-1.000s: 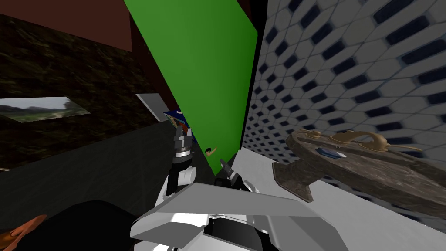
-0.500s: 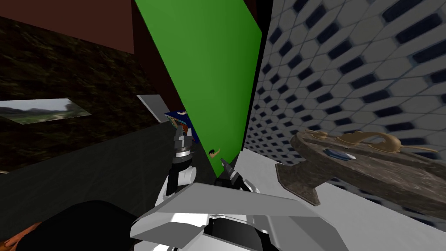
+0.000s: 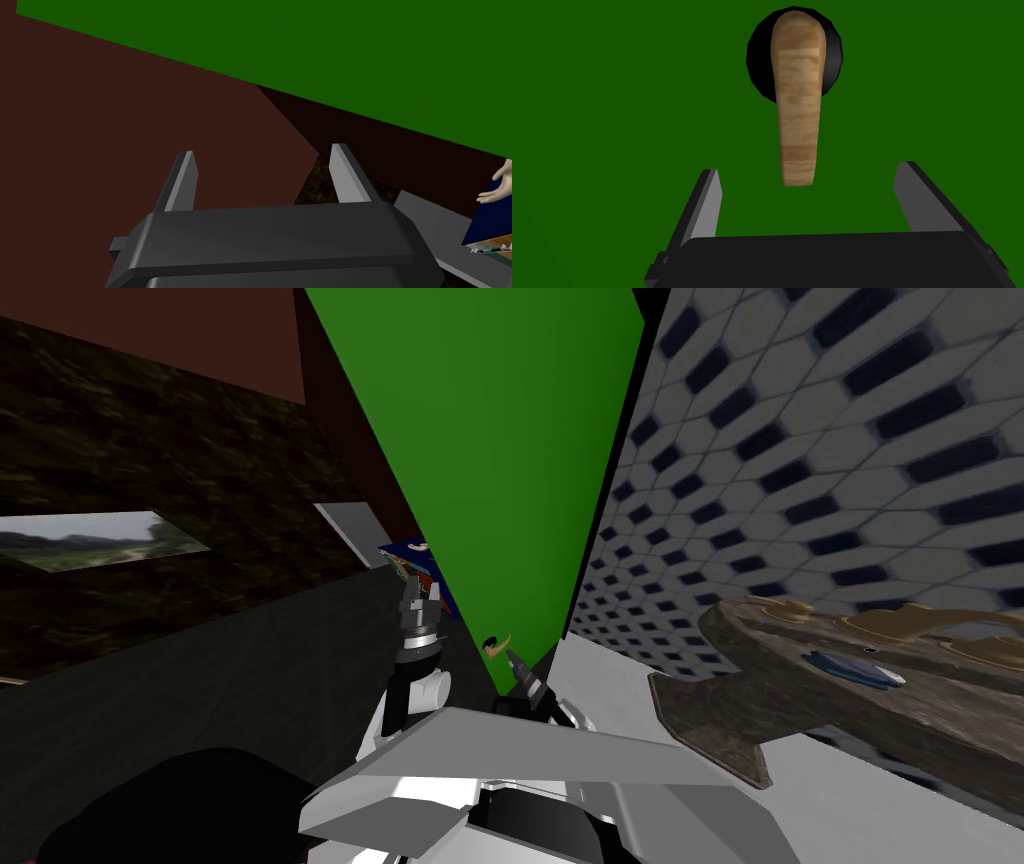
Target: Push the door open
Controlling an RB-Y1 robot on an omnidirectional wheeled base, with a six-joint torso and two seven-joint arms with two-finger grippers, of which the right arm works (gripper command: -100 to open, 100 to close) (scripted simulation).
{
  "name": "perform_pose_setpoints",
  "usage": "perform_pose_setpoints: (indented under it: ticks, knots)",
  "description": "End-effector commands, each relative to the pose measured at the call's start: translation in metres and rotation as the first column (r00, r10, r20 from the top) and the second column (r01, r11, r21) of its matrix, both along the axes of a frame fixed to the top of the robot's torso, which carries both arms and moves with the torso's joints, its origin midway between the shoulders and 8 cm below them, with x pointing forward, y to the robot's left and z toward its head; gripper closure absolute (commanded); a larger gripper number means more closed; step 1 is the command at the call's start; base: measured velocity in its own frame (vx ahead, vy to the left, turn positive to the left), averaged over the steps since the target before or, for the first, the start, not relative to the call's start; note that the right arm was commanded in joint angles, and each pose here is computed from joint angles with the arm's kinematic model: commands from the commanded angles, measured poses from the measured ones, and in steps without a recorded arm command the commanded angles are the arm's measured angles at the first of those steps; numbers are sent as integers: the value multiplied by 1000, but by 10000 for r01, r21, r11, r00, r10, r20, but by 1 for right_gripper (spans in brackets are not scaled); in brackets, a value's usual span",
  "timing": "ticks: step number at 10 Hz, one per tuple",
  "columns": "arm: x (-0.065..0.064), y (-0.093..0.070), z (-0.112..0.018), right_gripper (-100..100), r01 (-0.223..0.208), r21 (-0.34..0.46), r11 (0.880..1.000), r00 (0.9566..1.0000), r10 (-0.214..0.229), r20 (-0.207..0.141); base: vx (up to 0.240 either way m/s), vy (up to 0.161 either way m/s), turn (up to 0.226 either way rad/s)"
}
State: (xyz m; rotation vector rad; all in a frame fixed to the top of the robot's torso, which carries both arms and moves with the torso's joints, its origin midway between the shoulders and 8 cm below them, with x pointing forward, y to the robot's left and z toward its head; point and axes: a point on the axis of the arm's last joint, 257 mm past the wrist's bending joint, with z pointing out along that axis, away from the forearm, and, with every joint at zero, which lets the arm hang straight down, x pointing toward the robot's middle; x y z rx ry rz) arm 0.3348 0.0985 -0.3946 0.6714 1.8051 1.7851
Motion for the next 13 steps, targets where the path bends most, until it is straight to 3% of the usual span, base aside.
perform_pose_setpoints:
  ticks: [1, 2, 3, 8, 9, 12, 13]
  knots:
    - [1, 4, 3, -100, 27, 81, 10000, 10000, -27, 8, 104, 155, 14]
    - [0, 3, 1, -100, 16, 48, 10000, 10000, -16, 3, 48, 67, -5]
    - [0, 3, 1, 100, 16, 48, 10000, 10000, -16, 3, -6, -6, 0]
    - [0, 3, 1, 100, 16, 48, 10000, 10000, -16, 3, -10, -15, 1]
    - [10, -17, -6, -100, 371, -180, 9991, 9993, -371, -3, -125, -9, -135]
    - [19, -15, 1, -100, 785, 70, 9969, 9969, -785, -52, -186, -1, -132]
    - [17, -17, -1, -100, 688, -9, 9976, 9976, -688, -37, -80, -7, -13]
